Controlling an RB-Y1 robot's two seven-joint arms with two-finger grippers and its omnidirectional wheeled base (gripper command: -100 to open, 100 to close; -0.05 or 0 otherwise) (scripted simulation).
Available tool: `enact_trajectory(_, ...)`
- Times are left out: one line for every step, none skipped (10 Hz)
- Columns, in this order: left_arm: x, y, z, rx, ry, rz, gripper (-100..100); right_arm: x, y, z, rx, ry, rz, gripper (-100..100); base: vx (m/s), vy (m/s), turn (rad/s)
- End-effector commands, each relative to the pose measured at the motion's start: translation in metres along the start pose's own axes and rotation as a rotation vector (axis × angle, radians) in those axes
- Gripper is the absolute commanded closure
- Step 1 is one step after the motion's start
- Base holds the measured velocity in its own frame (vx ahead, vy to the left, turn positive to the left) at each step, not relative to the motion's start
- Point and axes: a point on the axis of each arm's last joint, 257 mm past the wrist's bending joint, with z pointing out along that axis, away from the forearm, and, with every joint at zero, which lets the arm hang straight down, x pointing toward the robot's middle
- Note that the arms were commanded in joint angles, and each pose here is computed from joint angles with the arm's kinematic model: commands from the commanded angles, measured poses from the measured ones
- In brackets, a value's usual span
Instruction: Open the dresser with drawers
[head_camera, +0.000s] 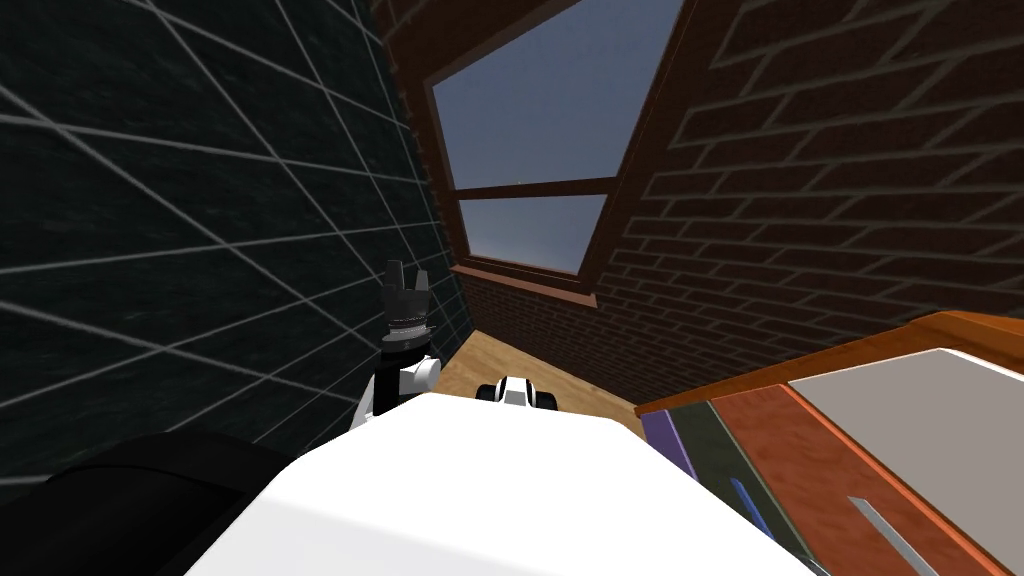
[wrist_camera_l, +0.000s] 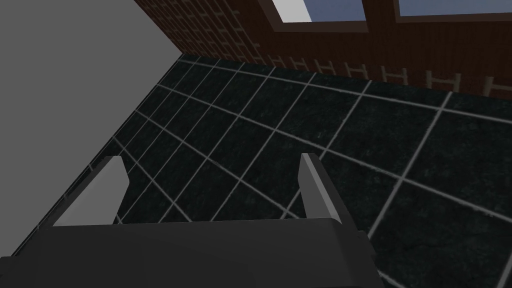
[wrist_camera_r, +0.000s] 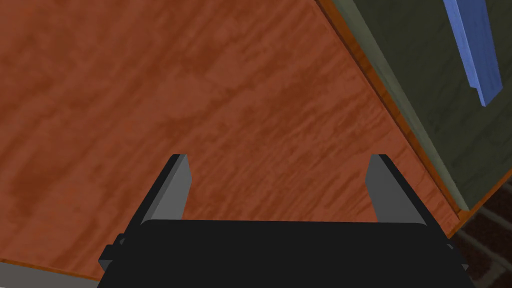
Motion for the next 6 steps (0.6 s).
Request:
enact_trajectory(0.000, 0.000, 0.000, 0.000, 0.000, 0.000, 0, -0.002, -0.035, 0.007, 0.095, -0.015, -0.034, -100, 0.112, 0.046, -0.014)
enact_trajectory(0.000, 0.000, 0.000, 0.000, 0.000, 0.000, 0, -0.002, -0.054, 0.011, 0.139, -0.018, -0.053, -100, 0.115, 0.043, -0.007)
enact_trajectory(0.000, 0.000, 0.000, 0.000, 0.000, 0.000, 0, -0.004, -0.068, 0.013, 0.175, -0.025, -0.067, -100, 0.133, 0.034, 0.000)
enact_trajectory(0.000, 0.000, 0.000, 0.000, 0.000, 0.000, 0, -0.006, -0.081, 0.014, 0.206, -0.031, -0.080, -100, 0.148, 0.036, 0.001)
enact_trajectory(0.000, 0.000, 0.000, 0.000, 0.000, 0.000, 0, -0.008, -0.092, 0.015, 0.234, -0.038, -0.092, -100, 0.112, 0.033, -0.001)
enact_trajectory(0.000, 0.000, 0.000, 0.000, 0.000, 0.000, 0, -0.010, -0.101, 0.016, 0.257, -0.043, -0.101, -100, 0.083, 0.026, -0.002)
